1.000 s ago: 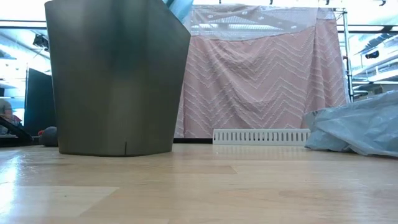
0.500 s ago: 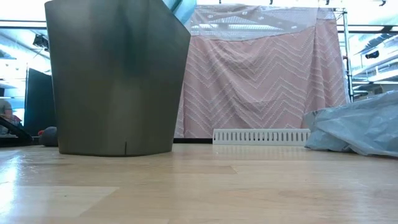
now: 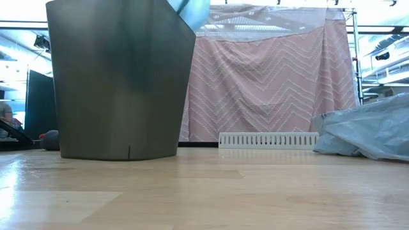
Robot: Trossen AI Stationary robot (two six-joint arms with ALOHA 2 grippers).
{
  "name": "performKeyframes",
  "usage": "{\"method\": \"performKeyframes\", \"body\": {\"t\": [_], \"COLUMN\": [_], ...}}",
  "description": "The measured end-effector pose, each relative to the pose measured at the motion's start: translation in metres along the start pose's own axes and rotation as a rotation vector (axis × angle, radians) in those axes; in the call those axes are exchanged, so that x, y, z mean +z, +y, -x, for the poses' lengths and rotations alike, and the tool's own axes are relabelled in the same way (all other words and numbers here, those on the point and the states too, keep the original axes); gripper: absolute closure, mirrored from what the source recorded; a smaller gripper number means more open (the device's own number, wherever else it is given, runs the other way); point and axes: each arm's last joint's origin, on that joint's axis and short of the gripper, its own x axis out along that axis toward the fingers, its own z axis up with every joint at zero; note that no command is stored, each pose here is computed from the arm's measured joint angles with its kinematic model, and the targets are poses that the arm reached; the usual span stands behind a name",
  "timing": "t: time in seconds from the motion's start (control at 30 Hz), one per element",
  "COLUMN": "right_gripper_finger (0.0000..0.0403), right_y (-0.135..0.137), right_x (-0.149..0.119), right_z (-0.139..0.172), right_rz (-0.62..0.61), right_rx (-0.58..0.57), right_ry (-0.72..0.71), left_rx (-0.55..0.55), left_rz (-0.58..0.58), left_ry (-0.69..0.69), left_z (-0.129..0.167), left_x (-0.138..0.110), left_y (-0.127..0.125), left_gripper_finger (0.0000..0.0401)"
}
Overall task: Place trash/remove bag and relplace
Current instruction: Remove the blue trash bag from the black trash bin
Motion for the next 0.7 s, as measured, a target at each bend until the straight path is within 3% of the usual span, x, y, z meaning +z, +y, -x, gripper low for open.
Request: {"method": "performKeyframes", "body": {"t": [0.13, 0.3, 0.5, 0.6, 0.7], "right_gripper_finger": [0.0303, 0.0312, 0.0315, 0.0313, 0.0309], "right_y": [-0.001, 0.005, 0.006, 0.004, 0.008], "right_x": [-0.011, -0.005, 0.003, -0.004, -0.010], "right_z": [0.001, 0.009, 0.040, 0.059, 0.071], "right_rz": [-0.009, 0.024, 0.214, 0.381, 0.454], "right_rx": [-0.003, 0.043, 0.142, 0.221, 0.322], "right_ry": [0.108, 0.013, -0.192, -0.230, -0.247], "left_rx": [-0.025, -0.021, 0.025, 0.035, 0.031], "left_rz": [0.025, -0.007, -0.074, -0.067, -0.052], "left_ry": [0.012, 0.022, 0.077, 0.103, 0.102], "left_z": [0.000, -0.003, -0.011, -0.014, -0.014], "left_x": [0.000, -0.004, -0.026, -0.034, -0.033], "left_y": [0.000, -0.010, -0.020, -0.023, -0.023], "left_gripper_finger": [0.0399, 0.0399, 0.0399, 0.0399, 0.0399]}}
